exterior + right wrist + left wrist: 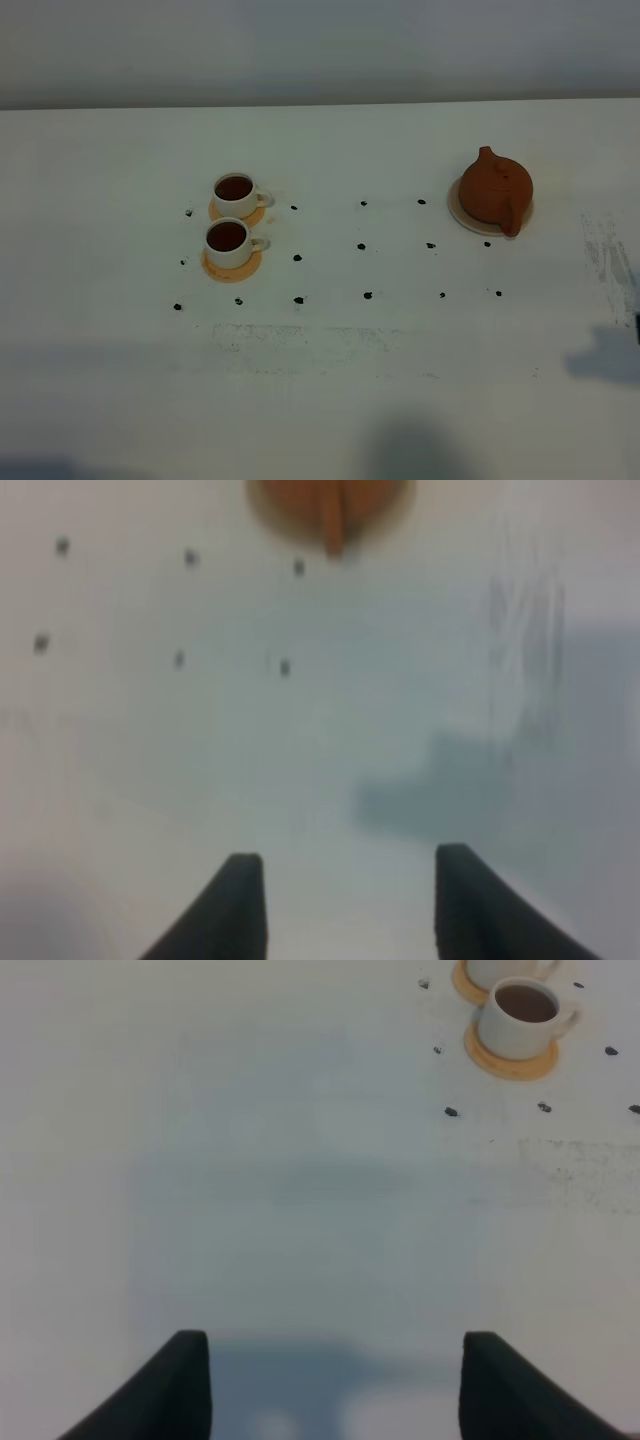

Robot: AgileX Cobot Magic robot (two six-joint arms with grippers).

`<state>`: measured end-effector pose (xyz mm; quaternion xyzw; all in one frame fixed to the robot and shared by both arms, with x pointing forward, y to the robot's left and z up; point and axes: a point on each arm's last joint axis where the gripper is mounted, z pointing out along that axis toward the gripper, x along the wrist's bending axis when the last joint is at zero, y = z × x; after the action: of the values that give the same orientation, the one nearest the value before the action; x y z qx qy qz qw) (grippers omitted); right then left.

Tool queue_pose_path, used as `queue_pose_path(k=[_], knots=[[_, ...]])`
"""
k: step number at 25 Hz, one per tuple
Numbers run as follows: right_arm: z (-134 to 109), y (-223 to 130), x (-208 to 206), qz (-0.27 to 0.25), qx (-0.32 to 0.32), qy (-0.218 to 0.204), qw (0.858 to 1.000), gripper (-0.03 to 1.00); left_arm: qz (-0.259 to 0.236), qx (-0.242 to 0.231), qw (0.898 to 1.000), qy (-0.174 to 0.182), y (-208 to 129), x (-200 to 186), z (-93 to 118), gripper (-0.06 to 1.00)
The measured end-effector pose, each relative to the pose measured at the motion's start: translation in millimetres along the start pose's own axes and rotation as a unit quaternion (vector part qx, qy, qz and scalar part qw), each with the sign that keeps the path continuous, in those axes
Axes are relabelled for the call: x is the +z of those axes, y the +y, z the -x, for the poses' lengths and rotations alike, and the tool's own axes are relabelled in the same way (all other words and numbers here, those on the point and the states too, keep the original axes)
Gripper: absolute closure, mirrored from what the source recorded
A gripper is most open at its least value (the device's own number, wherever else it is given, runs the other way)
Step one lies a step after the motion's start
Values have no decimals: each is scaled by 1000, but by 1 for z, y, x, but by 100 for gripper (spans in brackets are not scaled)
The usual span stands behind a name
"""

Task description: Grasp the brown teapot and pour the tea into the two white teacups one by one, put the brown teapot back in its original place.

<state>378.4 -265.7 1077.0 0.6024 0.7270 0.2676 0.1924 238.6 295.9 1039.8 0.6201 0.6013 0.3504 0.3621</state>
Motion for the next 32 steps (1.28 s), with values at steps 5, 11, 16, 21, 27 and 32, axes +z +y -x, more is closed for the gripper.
queue_pose_path(k=[5,11,16,21,27,32], knots=[[0,-17,-26,10,1,2,1000,56,0,0,1000,0,0,0,0,42],[0,-25,-42,45,0,3,999,56,0,0,1000,0,0,0,0,42],[1,-45,-64,64,-2,-2,998,56,0,0,1000,0,0,0,0,42],[4,-60,-76,71,-1,-21,997,57,0,0,1000,0,0,0,0,42],[3,-81,-71,84,-5,-24,996,61,0,0,1000,0,0,0,0,42],[2,-96,-62,106,-2,-25,994,64,0,0,1000,0,0,0,0,42]])
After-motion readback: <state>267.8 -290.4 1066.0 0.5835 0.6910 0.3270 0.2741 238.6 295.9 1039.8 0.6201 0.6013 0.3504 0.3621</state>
